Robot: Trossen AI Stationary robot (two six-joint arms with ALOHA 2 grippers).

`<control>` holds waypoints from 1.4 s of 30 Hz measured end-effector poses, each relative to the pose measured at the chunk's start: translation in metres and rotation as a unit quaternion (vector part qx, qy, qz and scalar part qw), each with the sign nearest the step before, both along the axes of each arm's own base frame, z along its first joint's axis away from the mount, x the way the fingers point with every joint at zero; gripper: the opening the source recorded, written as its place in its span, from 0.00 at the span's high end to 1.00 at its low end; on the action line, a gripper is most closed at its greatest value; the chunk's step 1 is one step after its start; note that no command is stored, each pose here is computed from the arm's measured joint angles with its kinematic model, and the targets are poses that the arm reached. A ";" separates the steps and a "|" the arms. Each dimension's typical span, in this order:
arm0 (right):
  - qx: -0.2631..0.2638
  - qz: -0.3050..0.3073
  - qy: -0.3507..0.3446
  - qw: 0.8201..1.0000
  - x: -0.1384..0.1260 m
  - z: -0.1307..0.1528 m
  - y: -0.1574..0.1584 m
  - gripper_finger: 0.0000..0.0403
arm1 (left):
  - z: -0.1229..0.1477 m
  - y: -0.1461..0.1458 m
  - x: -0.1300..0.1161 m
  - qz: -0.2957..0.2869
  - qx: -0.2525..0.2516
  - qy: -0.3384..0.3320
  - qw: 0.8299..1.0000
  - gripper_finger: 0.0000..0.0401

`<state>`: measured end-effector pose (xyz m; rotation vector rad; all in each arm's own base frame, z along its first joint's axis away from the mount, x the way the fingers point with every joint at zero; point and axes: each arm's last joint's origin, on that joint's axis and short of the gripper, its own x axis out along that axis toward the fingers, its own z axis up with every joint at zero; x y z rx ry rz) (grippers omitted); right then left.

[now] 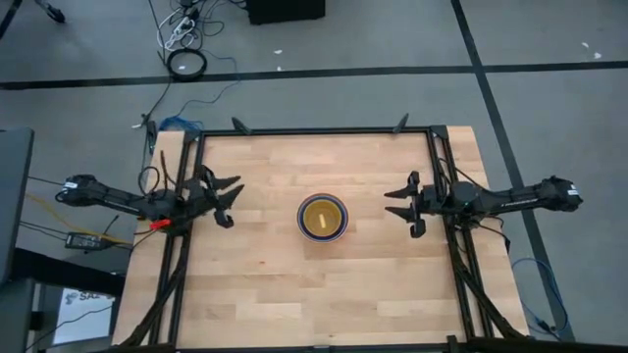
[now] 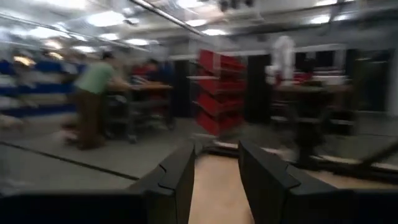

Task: Nest bowls inside each other
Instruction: Return to Home Position

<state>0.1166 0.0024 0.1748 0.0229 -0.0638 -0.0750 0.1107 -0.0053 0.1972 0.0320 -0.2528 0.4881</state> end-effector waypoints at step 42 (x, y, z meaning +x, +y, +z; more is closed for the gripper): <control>0.023 -0.036 0.022 0.999 0.000 -0.005 -0.002 0.56 | 0.196 0.025 -0.086 0.171 0.068 0.057 0.981 0.67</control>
